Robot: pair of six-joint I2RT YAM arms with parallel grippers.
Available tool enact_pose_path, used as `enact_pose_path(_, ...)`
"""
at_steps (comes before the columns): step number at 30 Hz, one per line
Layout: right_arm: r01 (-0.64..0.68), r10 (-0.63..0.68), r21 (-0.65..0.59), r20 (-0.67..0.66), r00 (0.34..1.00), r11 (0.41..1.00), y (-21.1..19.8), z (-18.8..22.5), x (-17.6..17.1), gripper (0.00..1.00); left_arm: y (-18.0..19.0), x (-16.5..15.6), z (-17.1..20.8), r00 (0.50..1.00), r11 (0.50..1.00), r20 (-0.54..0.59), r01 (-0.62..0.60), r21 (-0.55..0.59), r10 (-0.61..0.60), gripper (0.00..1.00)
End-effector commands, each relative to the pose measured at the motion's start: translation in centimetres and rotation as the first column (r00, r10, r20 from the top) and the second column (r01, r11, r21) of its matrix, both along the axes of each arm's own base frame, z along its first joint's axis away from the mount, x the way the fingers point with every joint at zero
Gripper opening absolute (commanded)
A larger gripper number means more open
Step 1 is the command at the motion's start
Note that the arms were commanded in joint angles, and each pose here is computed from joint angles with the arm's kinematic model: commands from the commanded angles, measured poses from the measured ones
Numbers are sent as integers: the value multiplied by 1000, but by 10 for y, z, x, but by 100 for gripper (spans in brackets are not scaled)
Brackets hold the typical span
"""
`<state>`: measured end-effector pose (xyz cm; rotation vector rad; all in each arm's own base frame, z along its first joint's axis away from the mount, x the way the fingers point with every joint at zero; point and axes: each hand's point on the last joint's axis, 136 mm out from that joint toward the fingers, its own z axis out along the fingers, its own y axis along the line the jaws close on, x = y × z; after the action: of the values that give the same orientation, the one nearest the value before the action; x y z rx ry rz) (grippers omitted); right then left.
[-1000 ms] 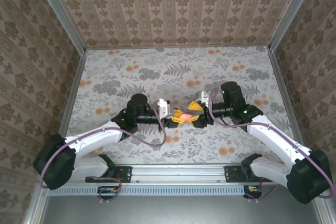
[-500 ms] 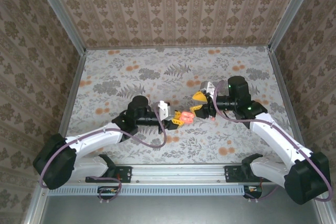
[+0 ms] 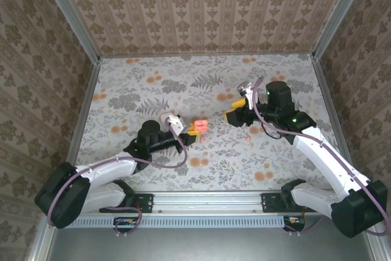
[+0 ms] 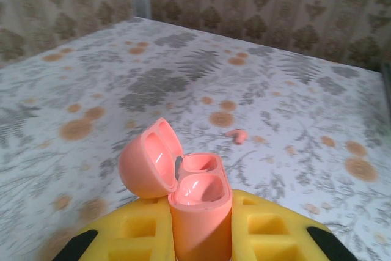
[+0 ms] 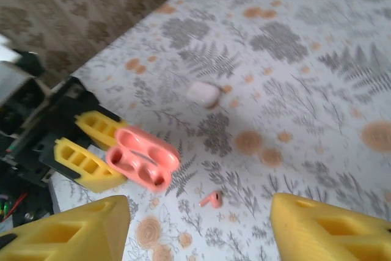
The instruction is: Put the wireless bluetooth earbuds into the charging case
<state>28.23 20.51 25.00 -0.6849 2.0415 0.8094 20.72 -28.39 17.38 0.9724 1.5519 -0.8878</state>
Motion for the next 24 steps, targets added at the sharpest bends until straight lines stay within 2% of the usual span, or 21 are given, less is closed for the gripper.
enact_pose_path(1,218,-240,-114,-246,939,969,-17,-32,3,65,23,15,17,985,984,61,-157,-87,162,16)
enact_pose_path(5,317,-343,-133,-421,840,939,-6,-47,3,63,43,16,14,964,967,102,-237,-95,246,16)
enact_pose_path(8,348,-387,-173,-487,783,921,9,-57,6,61,54,11,12,954,961,132,-258,-101,270,16)
enact_pose_path(10,372,-443,-241,-531,722,896,15,-69,8,62,61,8,9,949,958,144,-267,-103,280,16)
enact_pose_path(13,356,-484,-329,-567,667,875,25,-90,10,61,68,4,8,945,957,161,-271,-104,285,15)
enact_pose_path(19,334,-543,-428,-644,539,840,50,-132,7,59,83,3,5,929,947,181,-314,-71,322,16)
enact_pose_path(24,293,-569,-490,-663,486,821,67,-161,7,56,88,0,5,923,944,198,-323,-62,329,15)
